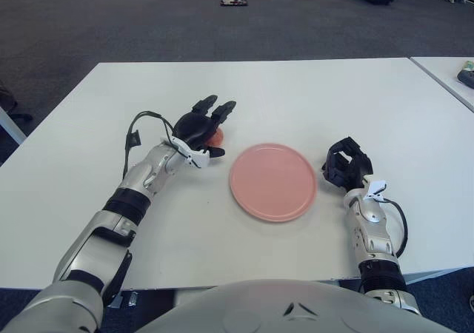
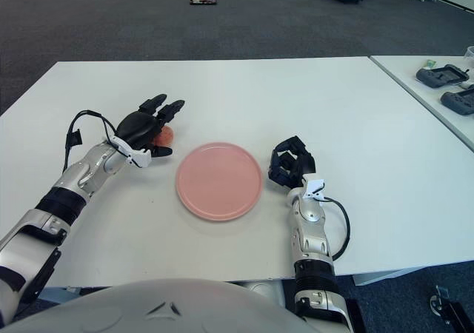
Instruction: Put the apple into the plate.
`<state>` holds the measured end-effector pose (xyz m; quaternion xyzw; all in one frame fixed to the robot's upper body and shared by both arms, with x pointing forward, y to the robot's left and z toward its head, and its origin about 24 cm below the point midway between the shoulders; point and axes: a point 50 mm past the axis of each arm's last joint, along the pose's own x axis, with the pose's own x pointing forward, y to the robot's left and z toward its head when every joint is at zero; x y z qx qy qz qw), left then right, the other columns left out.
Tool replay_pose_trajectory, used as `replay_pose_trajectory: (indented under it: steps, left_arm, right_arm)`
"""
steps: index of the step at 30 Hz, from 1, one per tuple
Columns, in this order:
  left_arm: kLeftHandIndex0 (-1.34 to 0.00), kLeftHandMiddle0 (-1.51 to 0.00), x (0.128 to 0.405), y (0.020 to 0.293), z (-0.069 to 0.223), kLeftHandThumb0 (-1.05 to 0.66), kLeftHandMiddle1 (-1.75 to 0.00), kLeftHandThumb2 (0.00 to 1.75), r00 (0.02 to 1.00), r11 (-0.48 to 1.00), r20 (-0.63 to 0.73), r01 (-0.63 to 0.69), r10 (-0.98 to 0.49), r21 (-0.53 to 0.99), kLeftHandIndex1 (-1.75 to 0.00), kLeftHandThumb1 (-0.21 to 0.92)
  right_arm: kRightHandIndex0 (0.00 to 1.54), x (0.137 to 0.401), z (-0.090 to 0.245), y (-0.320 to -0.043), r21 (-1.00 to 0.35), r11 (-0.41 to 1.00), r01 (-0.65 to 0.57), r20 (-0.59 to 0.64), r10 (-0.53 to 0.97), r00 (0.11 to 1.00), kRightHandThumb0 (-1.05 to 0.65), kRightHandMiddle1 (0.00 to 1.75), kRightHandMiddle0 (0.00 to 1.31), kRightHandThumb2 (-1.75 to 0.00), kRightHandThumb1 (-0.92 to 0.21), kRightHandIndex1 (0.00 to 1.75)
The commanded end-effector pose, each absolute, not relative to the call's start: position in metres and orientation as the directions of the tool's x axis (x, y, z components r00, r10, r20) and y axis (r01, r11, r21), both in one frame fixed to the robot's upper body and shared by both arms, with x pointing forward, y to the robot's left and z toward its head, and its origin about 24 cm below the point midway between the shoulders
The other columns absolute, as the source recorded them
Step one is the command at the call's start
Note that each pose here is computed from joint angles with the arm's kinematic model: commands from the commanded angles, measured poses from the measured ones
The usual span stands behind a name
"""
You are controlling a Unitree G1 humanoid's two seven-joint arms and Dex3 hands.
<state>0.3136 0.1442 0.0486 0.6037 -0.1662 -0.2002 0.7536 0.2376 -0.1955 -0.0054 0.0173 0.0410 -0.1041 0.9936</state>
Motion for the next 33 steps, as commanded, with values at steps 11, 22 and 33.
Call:
replay_pose_trajectory:
  steps: [11, 22, 33]
  left_arm:
    - [0.0, 0.0, 0.334, 0.158, 0.03, -1.05, 0.0, 0.73, 0.907, 0.192, -0.055, 0.147, -0.417, 0.97, 0.0, 0.57]
    - [0.0, 0.0, 0.337, 0.161, 0.012, -1.02, 0.0, 0.78, 0.915, 0.175, -0.158, 0.236, -0.371, 0.956, 0.0, 0.52]
    - [0.0, 0.0, 0.338, 0.16, 0.001, -0.96, 0.0, 0.86, 0.896, 0.146, -0.281, 0.347, -0.343, 0.926, -0.09, 0.46]
  right_arm:
    - [0.71, 0.227, -0.024, -0.193, 0.006, 0.977, 0.213, -0.2, -0.208, 0.958, -0.43, 1.75, 0.5, -1.15, -0.46, 1.69]
    - [0.71, 0.226, -0.024, -0.192, 0.013, 0.975, 0.22, -0.201, -0.213, 0.956, -0.44, 1.75, 0.5, -1.16, -0.45, 1.69]
    - [0.71, 0.225, -0.024, -0.192, 0.025, 0.973, 0.228, -0.201, -0.218, 0.955, -0.43, 1.75, 0.5, -1.16, -0.45, 1.68]
